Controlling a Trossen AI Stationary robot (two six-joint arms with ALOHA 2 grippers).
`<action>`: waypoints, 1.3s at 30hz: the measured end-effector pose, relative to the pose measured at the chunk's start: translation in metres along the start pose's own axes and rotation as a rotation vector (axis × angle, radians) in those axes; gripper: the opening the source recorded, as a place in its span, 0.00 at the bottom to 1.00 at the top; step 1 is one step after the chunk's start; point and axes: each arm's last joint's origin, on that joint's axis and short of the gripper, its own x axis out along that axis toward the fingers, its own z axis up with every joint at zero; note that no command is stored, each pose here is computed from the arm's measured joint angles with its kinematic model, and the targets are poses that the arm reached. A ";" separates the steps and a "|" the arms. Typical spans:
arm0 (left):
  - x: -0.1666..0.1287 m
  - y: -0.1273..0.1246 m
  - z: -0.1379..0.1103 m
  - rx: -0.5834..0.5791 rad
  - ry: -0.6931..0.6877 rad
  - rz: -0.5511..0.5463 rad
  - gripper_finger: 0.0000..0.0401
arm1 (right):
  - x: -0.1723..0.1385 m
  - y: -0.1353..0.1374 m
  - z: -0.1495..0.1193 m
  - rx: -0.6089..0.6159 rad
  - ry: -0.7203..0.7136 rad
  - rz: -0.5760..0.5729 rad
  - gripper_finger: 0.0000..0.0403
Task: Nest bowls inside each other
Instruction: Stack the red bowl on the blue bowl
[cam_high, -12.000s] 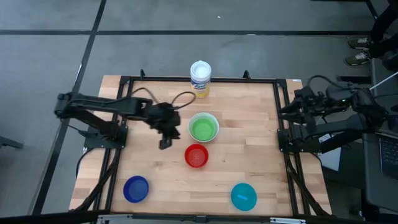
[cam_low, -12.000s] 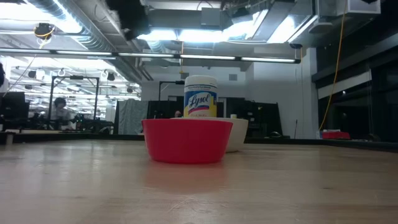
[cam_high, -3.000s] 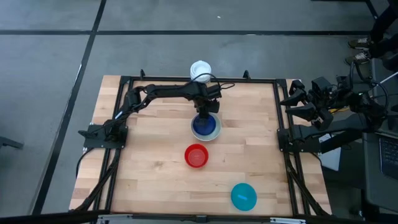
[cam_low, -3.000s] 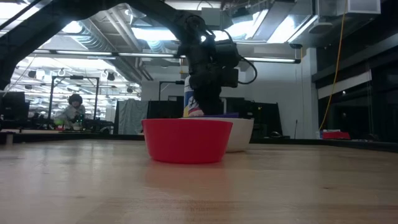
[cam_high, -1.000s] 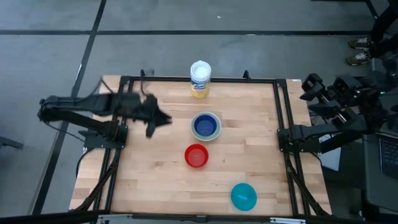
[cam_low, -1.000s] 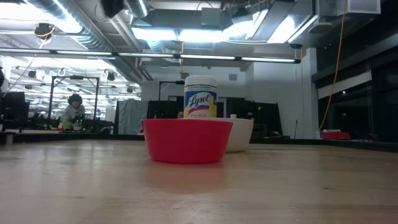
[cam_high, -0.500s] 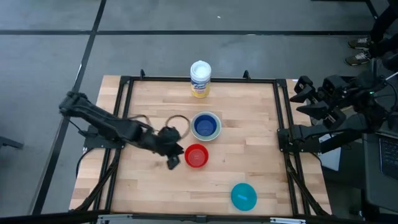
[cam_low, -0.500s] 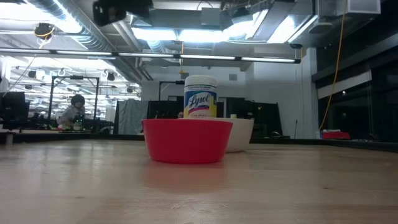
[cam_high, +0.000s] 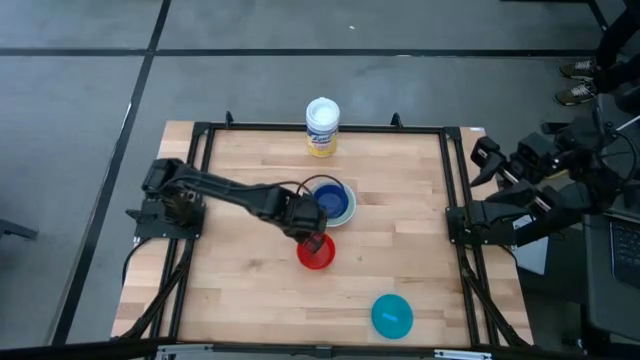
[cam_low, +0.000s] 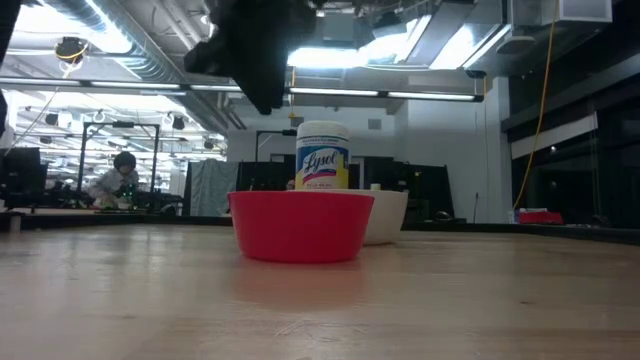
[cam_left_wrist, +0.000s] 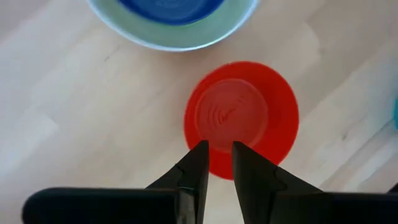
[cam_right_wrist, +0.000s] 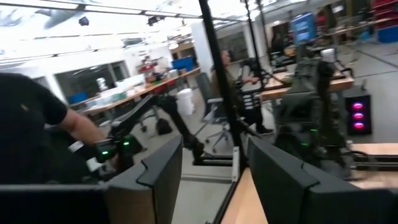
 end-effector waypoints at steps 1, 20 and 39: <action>0.002 0.002 0.003 -0.028 0.018 0.006 0.16 | 0.000 0.000 0.000 0.000 0.005 0.015 0.46; 0.059 -0.005 0.002 -0.002 0.176 0.061 0.23 | -0.003 0.004 0.002 0.008 -0.009 0.080 0.46; 0.078 -0.002 0.001 0.059 0.182 0.141 0.27 | -0.003 0.005 0.003 0.034 -0.019 0.083 0.46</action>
